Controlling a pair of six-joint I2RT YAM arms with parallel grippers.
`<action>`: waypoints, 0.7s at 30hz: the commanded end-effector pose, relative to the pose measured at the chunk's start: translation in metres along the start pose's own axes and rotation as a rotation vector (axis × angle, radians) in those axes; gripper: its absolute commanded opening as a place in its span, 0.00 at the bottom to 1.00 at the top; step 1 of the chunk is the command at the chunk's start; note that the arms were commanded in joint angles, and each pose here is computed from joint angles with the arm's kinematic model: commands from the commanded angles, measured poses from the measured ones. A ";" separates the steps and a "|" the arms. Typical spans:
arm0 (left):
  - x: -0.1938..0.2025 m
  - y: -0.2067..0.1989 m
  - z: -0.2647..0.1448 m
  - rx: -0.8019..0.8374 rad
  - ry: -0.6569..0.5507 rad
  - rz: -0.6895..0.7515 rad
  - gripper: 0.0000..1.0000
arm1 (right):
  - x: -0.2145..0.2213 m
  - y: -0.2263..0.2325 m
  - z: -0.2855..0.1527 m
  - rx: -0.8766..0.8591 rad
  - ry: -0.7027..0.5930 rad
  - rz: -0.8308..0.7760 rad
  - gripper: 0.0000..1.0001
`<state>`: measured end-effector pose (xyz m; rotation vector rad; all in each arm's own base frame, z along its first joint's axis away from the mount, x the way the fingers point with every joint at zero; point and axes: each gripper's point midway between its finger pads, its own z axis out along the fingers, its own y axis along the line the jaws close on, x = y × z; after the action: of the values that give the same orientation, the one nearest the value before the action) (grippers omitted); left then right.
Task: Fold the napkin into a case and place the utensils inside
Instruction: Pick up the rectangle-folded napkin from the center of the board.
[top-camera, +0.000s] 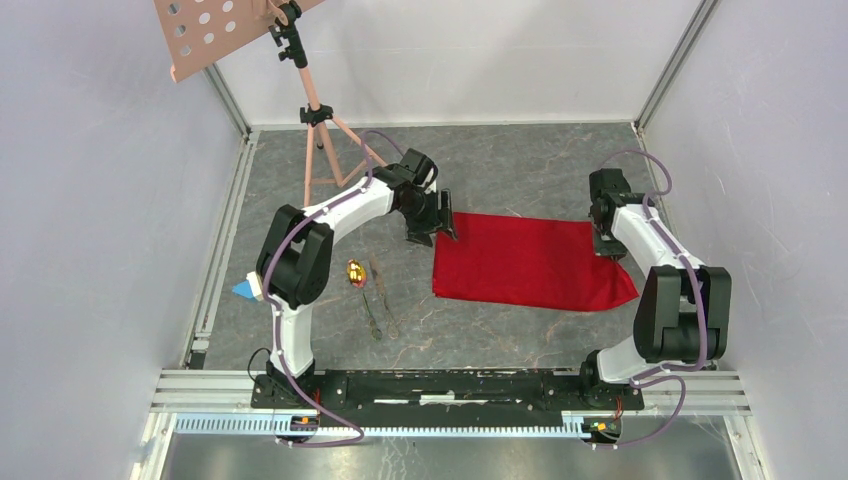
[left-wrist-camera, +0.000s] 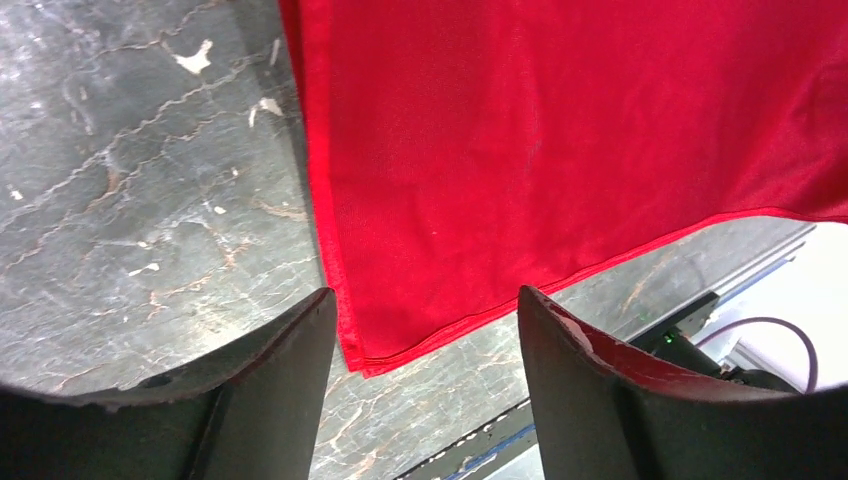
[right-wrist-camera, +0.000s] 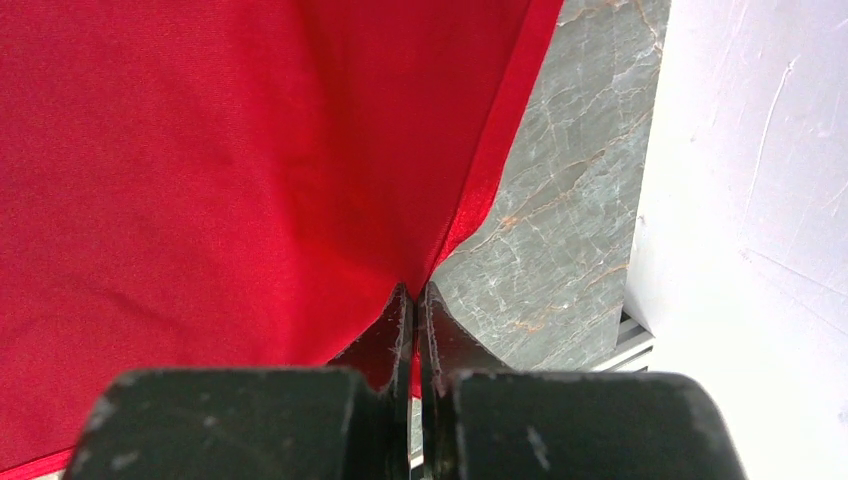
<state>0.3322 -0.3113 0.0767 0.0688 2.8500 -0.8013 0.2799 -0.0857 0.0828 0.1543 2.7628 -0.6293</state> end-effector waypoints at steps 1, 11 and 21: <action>-0.003 0.014 0.007 -0.075 -0.009 0.042 0.70 | -0.019 0.005 -0.016 -0.024 -0.058 -0.015 0.00; 0.009 0.042 0.037 -0.177 0.036 0.024 0.48 | -0.026 0.031 -0.027 -0.074 -0.084 -0.090 0.01; 0.018 0.052 0.050 -0.203 0.069 0.001 0.34 | -0.040 0.099 -0.059 -0.220 -0.123 -0.173 0.00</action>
<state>0.3270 -0.2967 0.0194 0.0437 2.9670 -0.5850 0.3046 -0.0126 0.0970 -0.1309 2.7444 -0.4891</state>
